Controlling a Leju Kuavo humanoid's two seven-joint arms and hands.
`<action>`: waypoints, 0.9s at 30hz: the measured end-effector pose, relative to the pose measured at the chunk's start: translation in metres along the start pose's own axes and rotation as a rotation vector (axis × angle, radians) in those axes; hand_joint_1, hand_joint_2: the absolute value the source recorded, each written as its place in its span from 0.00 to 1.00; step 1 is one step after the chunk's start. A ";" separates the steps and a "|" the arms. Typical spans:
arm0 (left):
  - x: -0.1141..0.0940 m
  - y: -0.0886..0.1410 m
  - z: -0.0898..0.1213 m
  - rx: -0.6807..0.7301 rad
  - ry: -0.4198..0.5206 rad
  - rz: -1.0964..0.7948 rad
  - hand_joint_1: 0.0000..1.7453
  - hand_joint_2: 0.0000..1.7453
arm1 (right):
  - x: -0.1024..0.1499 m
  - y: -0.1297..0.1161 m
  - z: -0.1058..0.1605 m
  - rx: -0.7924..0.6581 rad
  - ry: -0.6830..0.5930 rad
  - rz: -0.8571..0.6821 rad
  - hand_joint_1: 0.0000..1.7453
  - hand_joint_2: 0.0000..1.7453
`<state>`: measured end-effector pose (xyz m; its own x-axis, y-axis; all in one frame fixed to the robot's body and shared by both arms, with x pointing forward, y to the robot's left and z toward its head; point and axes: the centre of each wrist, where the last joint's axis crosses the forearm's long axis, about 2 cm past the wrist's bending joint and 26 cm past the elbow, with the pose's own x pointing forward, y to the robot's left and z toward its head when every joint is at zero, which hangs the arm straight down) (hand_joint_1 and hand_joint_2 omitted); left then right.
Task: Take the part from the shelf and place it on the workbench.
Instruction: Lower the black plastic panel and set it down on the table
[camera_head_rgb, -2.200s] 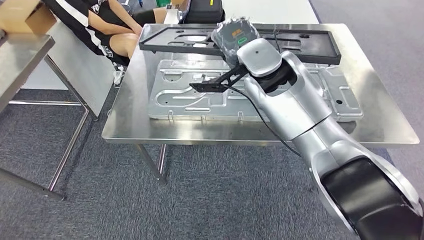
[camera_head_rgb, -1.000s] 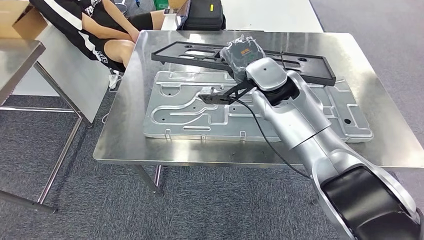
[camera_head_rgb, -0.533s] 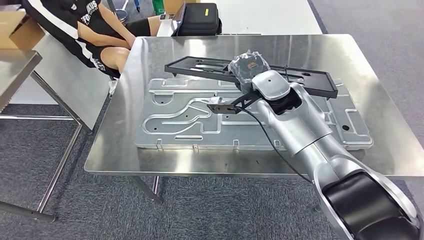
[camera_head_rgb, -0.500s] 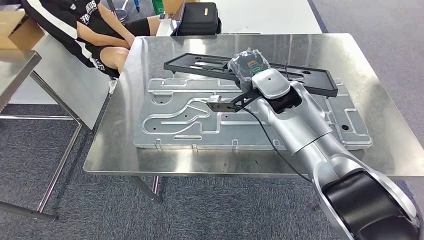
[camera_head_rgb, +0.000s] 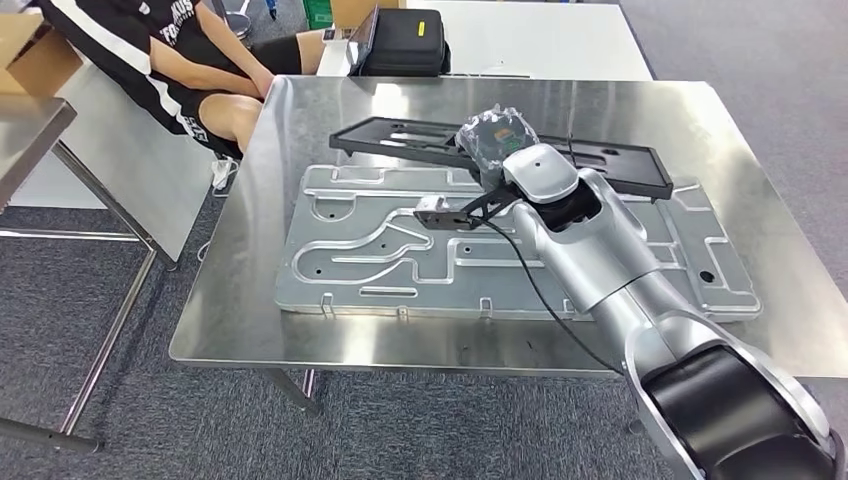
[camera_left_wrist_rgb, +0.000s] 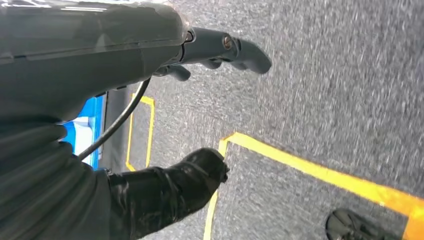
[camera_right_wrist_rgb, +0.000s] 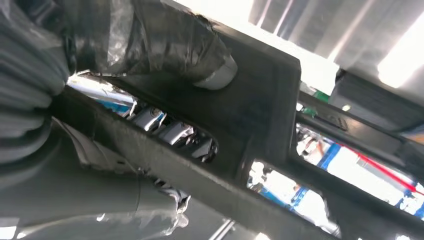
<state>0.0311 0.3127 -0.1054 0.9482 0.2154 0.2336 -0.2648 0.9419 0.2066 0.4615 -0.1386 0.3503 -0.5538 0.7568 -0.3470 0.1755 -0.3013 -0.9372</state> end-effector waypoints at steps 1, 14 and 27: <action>0.000 0.000 0.000 0.000 -0.005 0.001 0.00 1.00 | 0.000 0.002 0.000 0.003 0.000 -0.001 0.50 0.50; 0.001 -0.001 0.000 0.001 0.005 0.009 0.00 0.00 | -0.002 0.006 0.000 0.008 0.000 -0.023 0.00 0.00; 0.002 0.000 0.000 -0.004 -0.014 0.013 0.00 0.00 | -0.001 0.009 0.001 0.011 0.005 -0.039 0.00 0.00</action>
<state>0.0327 0.3133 -0.1048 0.9420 0.2243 0.2496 -0.2766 0.9401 0.1992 0.4631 -0.1427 0.3424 -0.5558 0.7710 -0.3108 0.1449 -0.2783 -0.9495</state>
